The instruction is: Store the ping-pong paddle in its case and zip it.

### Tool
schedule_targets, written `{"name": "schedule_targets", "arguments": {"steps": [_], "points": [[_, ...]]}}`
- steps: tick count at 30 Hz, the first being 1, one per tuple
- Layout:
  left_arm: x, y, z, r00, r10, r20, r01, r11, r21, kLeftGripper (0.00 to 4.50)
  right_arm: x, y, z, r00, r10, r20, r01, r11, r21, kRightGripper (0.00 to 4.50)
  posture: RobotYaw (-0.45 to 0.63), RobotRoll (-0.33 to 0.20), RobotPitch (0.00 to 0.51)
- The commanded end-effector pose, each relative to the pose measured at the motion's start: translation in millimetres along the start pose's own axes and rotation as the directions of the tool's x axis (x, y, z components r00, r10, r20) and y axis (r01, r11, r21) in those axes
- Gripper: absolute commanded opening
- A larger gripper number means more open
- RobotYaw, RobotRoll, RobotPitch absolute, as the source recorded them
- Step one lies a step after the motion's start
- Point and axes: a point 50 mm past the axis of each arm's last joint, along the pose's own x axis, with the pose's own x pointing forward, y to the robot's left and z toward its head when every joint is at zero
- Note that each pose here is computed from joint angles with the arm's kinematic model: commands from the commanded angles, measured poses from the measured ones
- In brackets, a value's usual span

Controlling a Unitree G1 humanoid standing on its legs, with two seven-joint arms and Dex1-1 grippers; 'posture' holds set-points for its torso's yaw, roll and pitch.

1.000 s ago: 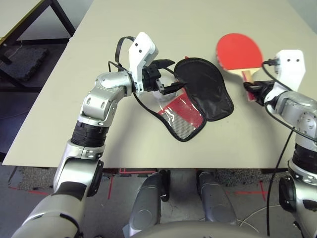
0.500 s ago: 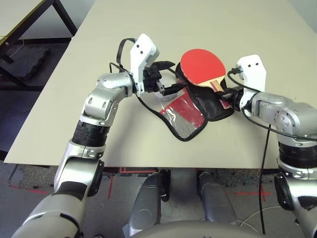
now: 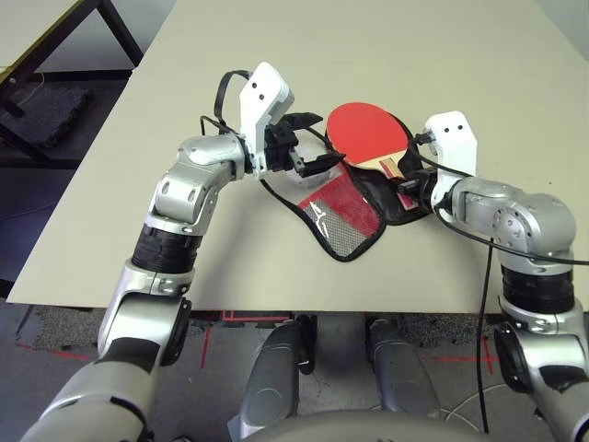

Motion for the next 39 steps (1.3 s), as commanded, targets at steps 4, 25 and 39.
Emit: {"name": "schedule_targets", "arguments": {"steps": [4,25,39], "points": [[-0.6,-1.9,-4.2,1.0,-0.004,-0.019,0.004,1.0,-0.007,4.5,-5.7,-7.4,-0.7,0.998,-0.056,0.022,0.056,0.998,0.016,1.11,-0.05,0.0,0.229],[-4.9,1.3,-0.7,1.0,0.019,-0.02,-0.019,1.0,0.0,4.5,-6.8,0.1,3.9,1.0,0.01,0.017,-0.01,1.0,0.007,3.1,-0.03,0.0,0.221],[-57.9,55.5,18.9,0.959,0.282,-0.032,-0.283,0.955,-0.085,4.5,-53.1,-65.0,45.1,0.947,-0.104,0.303,0.096,0.995,0.04,4.49,-0.02,0.0,0.221]]}}
